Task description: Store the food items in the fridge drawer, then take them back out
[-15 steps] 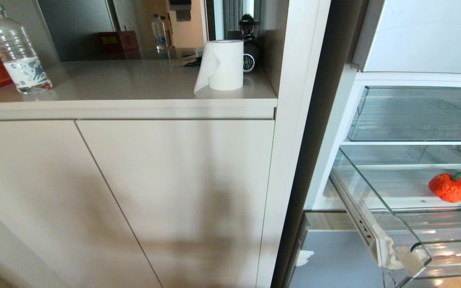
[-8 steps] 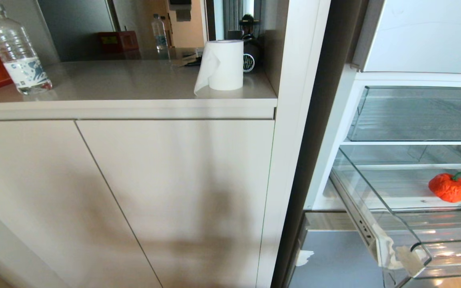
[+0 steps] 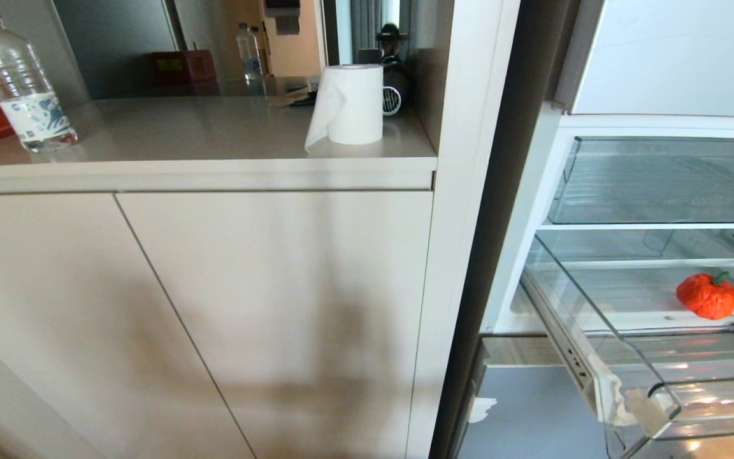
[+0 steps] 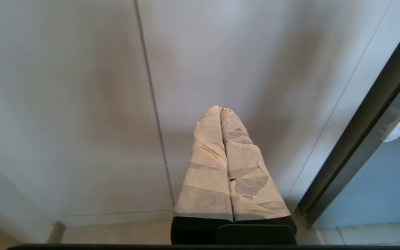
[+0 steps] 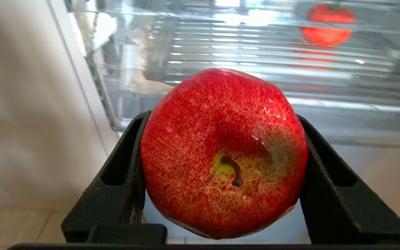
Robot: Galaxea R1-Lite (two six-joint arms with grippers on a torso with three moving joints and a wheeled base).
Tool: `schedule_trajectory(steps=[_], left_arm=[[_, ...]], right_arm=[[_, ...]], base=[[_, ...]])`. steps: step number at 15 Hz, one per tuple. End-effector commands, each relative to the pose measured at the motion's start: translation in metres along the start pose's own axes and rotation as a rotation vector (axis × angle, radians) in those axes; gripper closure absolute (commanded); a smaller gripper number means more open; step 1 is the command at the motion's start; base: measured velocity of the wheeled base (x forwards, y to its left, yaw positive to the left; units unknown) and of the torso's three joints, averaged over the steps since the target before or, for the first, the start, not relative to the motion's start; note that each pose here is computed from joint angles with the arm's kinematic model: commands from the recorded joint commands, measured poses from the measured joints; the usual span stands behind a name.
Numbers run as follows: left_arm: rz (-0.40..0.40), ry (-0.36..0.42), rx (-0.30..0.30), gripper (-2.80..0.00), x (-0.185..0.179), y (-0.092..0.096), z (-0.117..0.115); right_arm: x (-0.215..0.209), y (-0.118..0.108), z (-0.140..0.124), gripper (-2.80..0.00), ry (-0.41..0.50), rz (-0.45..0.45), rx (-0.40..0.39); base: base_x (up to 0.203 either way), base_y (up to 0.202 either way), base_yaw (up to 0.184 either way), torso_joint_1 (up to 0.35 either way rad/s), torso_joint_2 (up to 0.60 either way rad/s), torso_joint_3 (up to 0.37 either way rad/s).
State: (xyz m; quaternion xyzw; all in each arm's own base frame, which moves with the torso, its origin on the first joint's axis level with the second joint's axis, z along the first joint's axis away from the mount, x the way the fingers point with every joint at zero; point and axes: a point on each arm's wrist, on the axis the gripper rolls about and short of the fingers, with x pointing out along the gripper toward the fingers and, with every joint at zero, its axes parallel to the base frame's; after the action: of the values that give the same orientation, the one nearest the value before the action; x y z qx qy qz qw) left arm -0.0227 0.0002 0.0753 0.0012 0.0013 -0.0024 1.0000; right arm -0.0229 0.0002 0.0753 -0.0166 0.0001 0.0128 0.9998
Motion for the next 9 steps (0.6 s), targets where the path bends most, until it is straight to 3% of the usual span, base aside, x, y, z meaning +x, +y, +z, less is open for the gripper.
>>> schedule_trajectory(steps=[1,9], left_arm=[[-0.001,0.001,0.001,0.00,0.0001,0.0000,0.0000],[0.000,0.001,0.000,0.00,0.0001,0.0000,0.0000]], right_arm=[[0.0001,0.0000,-0.0001,0.00,0.002,0.001,0.000],[0.0001,-0.0001,0.0001,0.00,0.001,-0.002,0.010]], base=[[-0.007,0.001,-0.085,-0.001,0.00,0.002],[-0.002,0.006,-0.173,0.003,0.00,0.002]])
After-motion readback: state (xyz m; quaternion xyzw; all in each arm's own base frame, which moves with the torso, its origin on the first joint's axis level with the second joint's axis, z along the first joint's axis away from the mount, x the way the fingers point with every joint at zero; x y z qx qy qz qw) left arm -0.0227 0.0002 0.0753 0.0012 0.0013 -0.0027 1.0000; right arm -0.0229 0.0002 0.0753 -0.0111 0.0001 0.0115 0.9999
